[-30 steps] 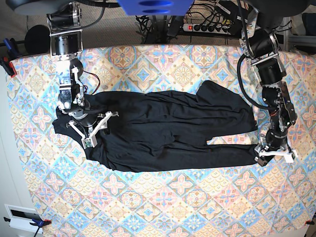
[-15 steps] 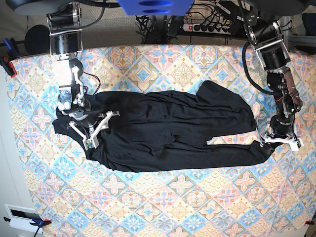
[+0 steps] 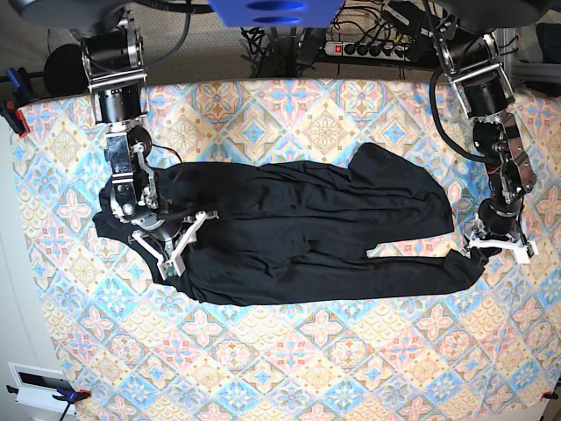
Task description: Layout the t-shirt on the table in an organized manner, then fold the t-shirt properly
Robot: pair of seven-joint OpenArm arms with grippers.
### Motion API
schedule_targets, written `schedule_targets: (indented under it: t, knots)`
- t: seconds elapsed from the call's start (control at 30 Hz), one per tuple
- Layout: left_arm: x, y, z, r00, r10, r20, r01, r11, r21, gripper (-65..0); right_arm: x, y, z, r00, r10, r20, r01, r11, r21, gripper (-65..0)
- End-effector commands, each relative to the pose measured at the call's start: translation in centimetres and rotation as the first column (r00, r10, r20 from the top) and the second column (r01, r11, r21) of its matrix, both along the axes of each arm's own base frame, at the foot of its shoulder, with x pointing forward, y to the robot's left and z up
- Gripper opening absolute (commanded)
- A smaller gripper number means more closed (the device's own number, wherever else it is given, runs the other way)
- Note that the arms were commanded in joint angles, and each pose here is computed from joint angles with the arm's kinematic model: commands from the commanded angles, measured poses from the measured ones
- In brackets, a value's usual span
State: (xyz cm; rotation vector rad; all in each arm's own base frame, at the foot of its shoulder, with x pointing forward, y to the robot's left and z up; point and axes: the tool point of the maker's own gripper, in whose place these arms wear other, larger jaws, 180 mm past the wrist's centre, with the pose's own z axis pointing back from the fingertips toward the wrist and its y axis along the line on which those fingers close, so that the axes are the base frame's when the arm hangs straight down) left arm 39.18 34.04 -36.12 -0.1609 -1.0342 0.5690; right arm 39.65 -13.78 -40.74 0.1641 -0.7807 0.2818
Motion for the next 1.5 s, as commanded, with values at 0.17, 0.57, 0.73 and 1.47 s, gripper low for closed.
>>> schedule_targets:
  t: [0.17, 0.57, 0.73, 1.47]
  knots:
    - [0.6, 0.8, 1.8, 0.999, 0.001, 0.052, -0.003, 1.000, 0.028, -40.0, 2.7, -0.8, 2.0, 0.998, -0.013, 0.060, 0.013, 1.000, 0.000, -53.4]
    - [0.0, 0.8, 1.0, 0.999, 0.001, 0.033, -0.002, 1.000, 0.026, -40.0, 5.7, -4.7, -1.0, 0.990, -0.136, 0.024, 0.136, 0.991, 0.021, -53.4]
    - [-1.1, 0.8, -0.1, 1.000, 0.003, 0.004, -0.003, 1.000, 0.026, -40.0, 8.2, -6.7, -0.6, 0.976, -0.209, 0.068, 0.206, 0.977, 0.049, -53.4]
    - [-2.4, -4.9, -0.2, 0.992, -0.126, 0.013, 0.125, 0.991, 0.049, -39.9, 12.2, -8.0, 3.5, 0.948, -0.259, 0.184, 0.246, 0.965, 0.090, -53.4]
